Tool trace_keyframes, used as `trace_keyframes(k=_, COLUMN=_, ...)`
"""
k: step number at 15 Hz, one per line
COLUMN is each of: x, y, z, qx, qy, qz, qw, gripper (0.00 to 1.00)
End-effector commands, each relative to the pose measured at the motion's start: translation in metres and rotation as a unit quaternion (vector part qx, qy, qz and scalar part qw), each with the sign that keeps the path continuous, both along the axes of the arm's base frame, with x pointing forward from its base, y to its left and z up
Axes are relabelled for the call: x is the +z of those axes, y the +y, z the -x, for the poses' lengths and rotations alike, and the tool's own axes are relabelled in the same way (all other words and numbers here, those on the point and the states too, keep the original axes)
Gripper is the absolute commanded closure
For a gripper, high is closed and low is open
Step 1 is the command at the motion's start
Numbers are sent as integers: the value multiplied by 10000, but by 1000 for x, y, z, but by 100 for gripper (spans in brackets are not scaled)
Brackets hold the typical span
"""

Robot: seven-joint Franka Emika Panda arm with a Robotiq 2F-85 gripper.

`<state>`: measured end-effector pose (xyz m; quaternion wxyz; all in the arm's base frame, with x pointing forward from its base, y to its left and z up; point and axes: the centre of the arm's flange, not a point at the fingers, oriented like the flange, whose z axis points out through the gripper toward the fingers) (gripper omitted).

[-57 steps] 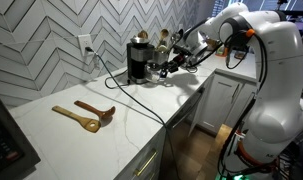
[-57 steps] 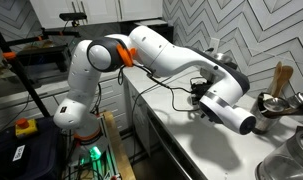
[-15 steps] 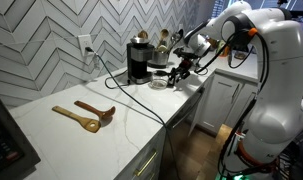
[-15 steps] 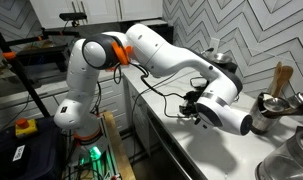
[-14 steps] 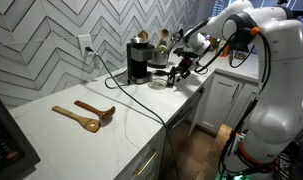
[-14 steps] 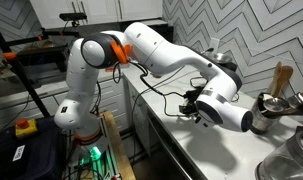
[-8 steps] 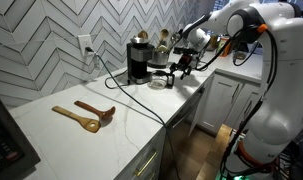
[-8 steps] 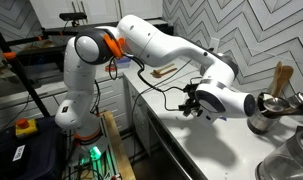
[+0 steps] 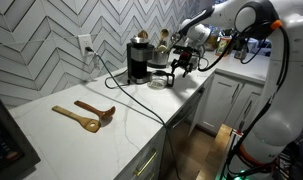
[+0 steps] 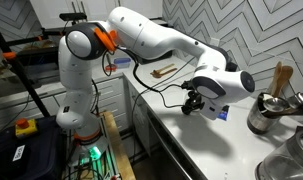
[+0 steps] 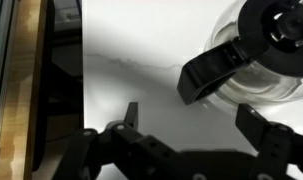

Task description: Remove the kettle from the coffee machine and put it on the counter

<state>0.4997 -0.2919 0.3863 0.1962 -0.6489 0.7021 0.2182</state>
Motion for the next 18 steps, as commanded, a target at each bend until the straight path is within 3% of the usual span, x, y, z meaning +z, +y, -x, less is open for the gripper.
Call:
trace_keyframes(k=1, x=34, y=34, z=19, qx=247, qy=-270, qz=924, qw=9950, gripper=0)
trace_keyframes(k=5, x=74, y=66, z=19, qx=819, qy=-634, qz=1889, qw=9765, gripper=0)
trace_keyframes(k=10, x=115, y=99, z=17, qx=1402, qy=-1180, qz=2877, qw=9400, gripper=0)
trace_keyframes(k=13, x=135, y=116, z=17, qx=1636, qy=-1460, qz=3211, qw=9213, gripper=0)
trace_keyframes(k=18, x=162, y=142, z=18, qx=1893, qy=-1761, qz=3462, qw=9018, gripper=0)
